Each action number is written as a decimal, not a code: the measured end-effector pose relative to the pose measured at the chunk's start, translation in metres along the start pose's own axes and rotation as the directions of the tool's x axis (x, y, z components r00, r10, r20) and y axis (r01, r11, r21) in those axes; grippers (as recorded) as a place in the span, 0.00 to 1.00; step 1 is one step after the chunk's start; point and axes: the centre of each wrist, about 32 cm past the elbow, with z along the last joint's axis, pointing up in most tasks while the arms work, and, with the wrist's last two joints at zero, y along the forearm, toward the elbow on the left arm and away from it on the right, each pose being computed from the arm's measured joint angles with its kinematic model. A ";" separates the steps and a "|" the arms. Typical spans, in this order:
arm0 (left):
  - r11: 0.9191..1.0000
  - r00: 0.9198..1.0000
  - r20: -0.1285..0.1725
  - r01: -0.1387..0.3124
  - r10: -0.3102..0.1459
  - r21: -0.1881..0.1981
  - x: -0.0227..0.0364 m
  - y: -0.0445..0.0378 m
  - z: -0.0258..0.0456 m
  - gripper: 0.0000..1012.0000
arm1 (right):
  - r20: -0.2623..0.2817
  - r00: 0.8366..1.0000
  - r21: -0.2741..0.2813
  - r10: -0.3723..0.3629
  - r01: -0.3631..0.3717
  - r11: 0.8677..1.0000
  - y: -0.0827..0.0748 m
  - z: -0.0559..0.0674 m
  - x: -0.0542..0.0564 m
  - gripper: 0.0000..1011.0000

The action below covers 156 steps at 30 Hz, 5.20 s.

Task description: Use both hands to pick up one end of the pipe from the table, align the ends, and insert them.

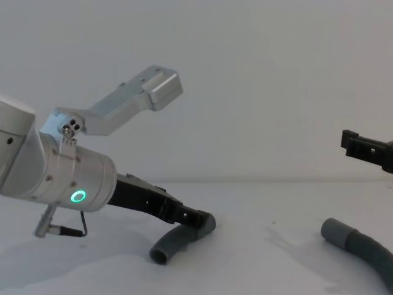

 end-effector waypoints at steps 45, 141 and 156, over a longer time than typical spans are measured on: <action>0.999 0.999 -0.032 0.038 -0.037 0.033 -0.0035 -0.0197 -0.0048 0.99 | 0.000 1.000 0.000 0.000 0.000 1.000 0.000 0.000 0.000 0.99; 0.999 0.998 -0.044 0.037 -0.036 0.038 -0.0047 -0.0202 -0.0054 0.34 | 0.088 0.996 -0.314 -0.019 0.046 0.948 -0.027 0.013 -0.005 0.99; 0.999 0.998 -0.044 0.037 -0.036 0.038 -0.0047 -0.0202 -0.0054 0.34 | 0.065 0.997 -0.405 0.030 -0.001 0.914 -0.019 0.019 -0.001 0.99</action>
